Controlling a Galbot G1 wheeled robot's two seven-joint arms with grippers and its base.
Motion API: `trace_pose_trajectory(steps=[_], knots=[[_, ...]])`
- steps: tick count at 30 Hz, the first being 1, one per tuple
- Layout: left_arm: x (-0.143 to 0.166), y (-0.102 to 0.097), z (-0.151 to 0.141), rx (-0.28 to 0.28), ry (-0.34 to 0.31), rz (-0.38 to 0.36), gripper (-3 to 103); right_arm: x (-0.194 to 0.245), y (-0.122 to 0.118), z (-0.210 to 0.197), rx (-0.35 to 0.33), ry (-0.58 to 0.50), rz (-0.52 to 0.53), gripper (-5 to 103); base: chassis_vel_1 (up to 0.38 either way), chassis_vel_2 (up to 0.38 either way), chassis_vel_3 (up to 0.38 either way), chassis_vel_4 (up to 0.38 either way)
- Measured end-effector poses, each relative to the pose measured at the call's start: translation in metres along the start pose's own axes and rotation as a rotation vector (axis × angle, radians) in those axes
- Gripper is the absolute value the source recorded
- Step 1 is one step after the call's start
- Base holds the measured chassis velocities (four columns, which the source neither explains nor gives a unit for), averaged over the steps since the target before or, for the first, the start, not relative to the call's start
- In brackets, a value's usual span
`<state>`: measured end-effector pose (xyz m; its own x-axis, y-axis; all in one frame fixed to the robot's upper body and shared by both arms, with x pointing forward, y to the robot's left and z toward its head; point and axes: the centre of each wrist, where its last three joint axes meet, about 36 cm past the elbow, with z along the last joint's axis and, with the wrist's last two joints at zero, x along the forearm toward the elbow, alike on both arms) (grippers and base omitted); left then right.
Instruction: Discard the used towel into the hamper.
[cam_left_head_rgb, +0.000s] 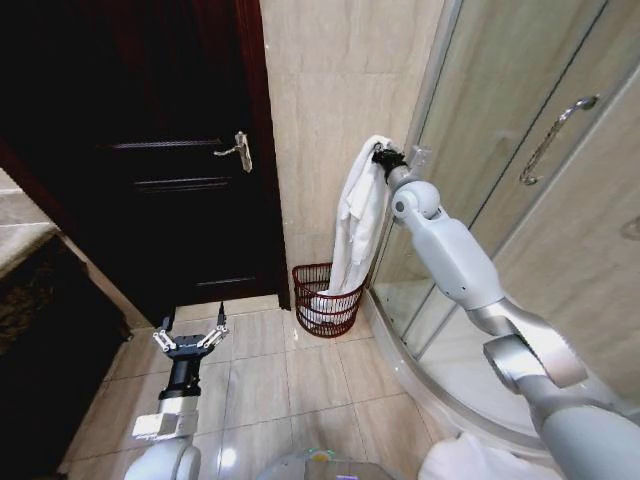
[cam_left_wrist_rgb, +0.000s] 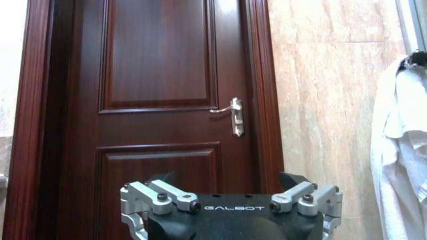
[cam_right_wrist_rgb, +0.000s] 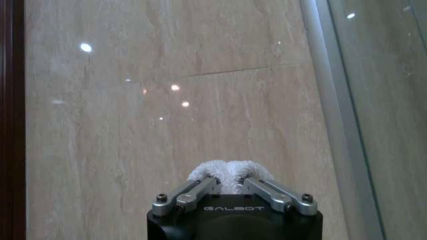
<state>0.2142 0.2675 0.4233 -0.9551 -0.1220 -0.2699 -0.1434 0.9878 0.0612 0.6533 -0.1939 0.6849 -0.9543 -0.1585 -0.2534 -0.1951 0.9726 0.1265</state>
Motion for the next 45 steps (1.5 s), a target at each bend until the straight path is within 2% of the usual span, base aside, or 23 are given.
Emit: trace_pose_trajectory(steps=[9, 25, 45], knots=[[-0.002, -0.001, 0.0, 0.002, 0.0, 0.002, 100, 0.001, 0.001, 0.007, 0.006, 0.011, -0.013, 4, 0.0, 0.0, 0.0, 0.0], [0.002, 0.004, 0.014, 0.014, 0.019, -0.009, 100, 0.015, 0.031, 0.021, 0.041, 0.052, -0.039, 4, 0.0, 0.0, 0.0, 0.0], [0.002, 0.007, 0.019, 0.016, 0.019, 0.002, 100, 0.043, 0.028, 0.024, 0.076, 0.067, -0.058, 4, 0.0, 0.0, 0.0, 0.0]])
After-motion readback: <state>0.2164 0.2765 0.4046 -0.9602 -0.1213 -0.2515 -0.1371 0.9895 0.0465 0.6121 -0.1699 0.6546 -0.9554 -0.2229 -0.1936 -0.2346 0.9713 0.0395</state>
